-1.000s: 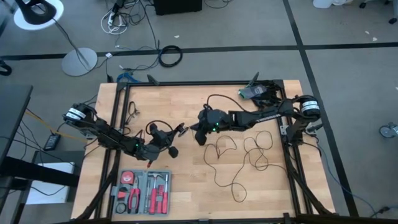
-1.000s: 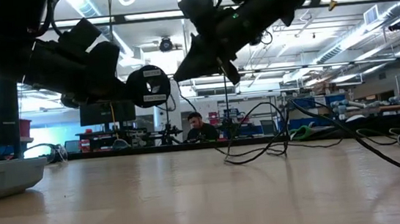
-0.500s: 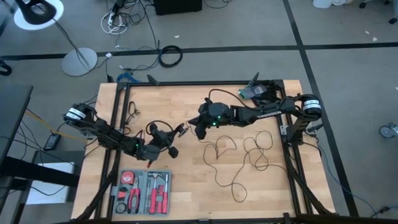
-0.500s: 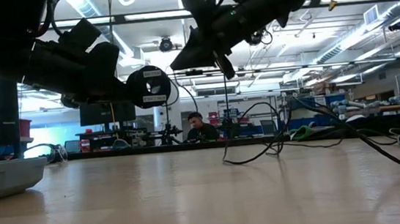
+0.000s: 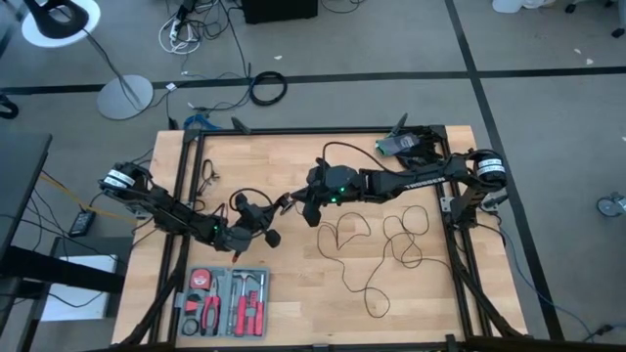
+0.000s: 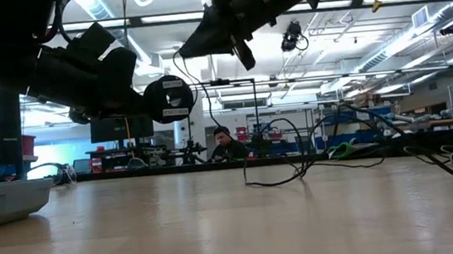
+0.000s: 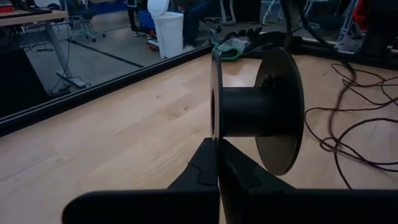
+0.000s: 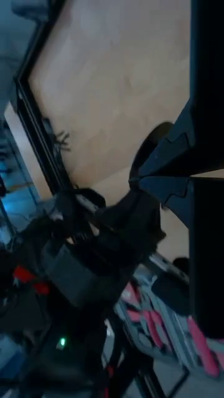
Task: Coil cords
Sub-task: Coil the black wire onto the spool
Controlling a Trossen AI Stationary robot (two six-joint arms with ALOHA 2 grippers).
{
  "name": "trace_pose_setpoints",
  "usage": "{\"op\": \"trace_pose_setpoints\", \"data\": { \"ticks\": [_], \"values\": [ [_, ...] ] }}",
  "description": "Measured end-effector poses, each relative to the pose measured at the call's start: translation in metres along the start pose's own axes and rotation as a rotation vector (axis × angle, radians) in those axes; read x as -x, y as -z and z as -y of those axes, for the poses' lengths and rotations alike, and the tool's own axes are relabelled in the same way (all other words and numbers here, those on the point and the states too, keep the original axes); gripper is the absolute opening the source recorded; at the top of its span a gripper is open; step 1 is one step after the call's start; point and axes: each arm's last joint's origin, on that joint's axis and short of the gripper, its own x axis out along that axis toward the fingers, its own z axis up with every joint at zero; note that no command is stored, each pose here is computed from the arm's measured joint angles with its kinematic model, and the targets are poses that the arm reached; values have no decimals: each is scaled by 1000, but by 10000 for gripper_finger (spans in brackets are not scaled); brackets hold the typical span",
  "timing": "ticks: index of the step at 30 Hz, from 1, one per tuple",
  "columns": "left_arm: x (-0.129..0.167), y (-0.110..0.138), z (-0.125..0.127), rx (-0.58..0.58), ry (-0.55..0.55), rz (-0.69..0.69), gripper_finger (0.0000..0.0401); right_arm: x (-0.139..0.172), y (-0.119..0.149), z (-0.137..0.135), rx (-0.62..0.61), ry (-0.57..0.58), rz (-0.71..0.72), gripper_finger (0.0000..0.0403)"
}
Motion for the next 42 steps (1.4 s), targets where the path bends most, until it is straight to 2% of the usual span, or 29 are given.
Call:
{"op": "trace_pose_setpoints", "data": {
  "ticks": [4,7,10,18,25,35,42],
  "values": [
    [0,0,0,8,2,2,0,0,3,0,15,23,-18,0],
    [0,0,1,8,19,-6,0,0,4,7,26,111,-24,0],
    [0,0,1,5,32,-12,0,-1,0,14,19,131,-2,0],
    [-2,0,-1,1,27,-18,0,-1,-13,12,23,-8,82,0],
    [-2,0,-1,5,27,-18,0,0,-12,5,35,-54,85,0],
    [-5,-1,-2,39,13,-13,0,-6,1,-13,51,-92,83,0],
    [-5,-4,0,57,30,6,0,-29,20,-14,94,-105,84,0]
  ]
}}
